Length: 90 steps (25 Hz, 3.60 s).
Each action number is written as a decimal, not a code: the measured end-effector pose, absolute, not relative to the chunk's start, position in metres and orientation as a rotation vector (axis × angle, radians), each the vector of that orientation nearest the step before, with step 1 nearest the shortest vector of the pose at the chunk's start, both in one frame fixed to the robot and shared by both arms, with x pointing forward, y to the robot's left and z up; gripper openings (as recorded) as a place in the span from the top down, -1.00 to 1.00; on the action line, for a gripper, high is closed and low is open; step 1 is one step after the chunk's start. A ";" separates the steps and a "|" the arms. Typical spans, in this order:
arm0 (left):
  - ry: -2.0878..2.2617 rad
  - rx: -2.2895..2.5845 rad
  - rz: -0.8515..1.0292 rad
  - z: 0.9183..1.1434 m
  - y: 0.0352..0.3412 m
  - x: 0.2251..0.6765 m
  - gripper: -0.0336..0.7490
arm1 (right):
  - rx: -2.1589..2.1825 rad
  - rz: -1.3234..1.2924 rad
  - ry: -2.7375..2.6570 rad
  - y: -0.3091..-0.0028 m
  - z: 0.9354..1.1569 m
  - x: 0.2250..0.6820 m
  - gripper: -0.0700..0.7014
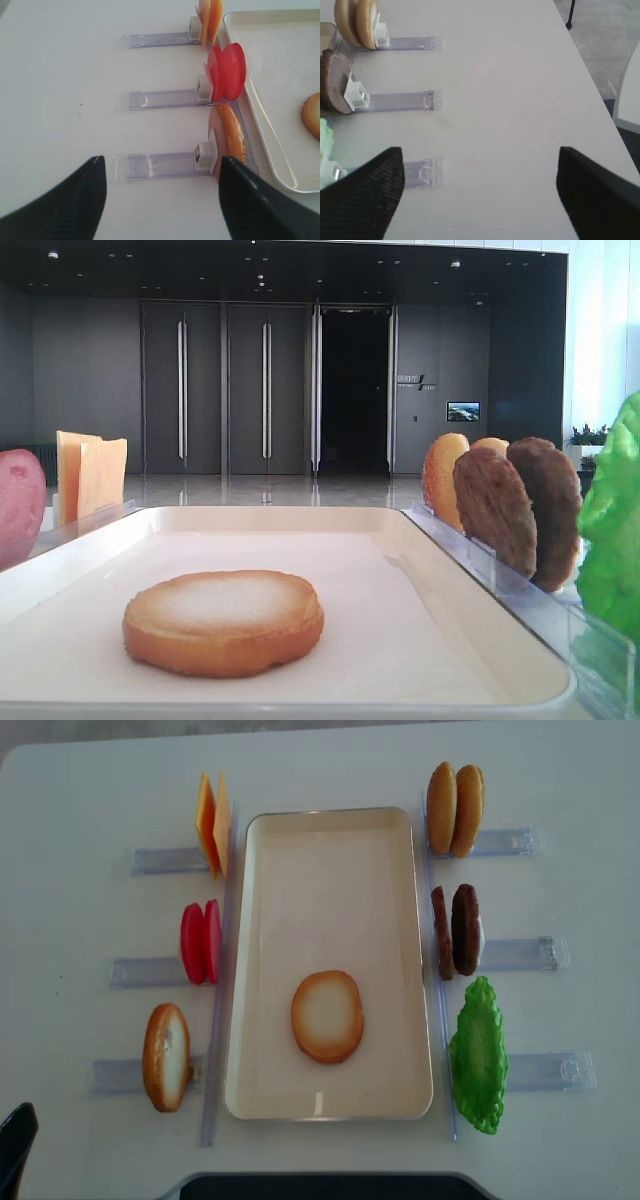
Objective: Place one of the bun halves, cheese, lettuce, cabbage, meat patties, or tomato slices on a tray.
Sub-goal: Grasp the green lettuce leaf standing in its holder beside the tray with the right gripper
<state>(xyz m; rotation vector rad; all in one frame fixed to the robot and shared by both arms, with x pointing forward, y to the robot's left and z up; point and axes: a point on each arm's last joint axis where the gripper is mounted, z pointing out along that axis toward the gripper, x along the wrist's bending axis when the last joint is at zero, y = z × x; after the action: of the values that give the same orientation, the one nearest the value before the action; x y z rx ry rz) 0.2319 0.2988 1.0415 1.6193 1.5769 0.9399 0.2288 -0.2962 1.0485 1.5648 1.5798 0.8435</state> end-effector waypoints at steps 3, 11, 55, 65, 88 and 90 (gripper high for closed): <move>1.577 1.619 0.940 1.042 0.299 0.232 -0.45 | 1.565 0.844 1.580 -0.296 1.049 0.229 -0.70; 1.577 1.619 0.940 1.042 0.299 0.232 -0.45 | 1.565 0.843 1.581 -0.296 1.048 0.229 -0.70; 1.577 1.620 0.941 1.042 0.299 0.232 -0.45 | 2.090 0.599 2.087 -0.255 1.095 0.367 -0.70; 1.577 1.620 0.941 1.042 0.299 0.232 -0.45 | 1.978 0.537 2.136 -0.216 1.091 0.354 -0.70; 1.577 1.620 0.941 1.042 0.299 0.232 -0.45 | 1.913 0.341 2.265 -0.143 1.041 0.378 -0.70; 1.577 1.620 0.941 1.042 0.299 0.232 -0.45 | 1.904 0.311 2.276 -0.141 1.036 0.380 -0.70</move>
<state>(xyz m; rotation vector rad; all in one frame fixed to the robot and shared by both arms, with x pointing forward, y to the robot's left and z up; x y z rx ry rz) 0.2319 0.2989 1.0415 1.6197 1.5774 0.9413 0.3805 -0.1407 1.0364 1.9035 2.2755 0.3114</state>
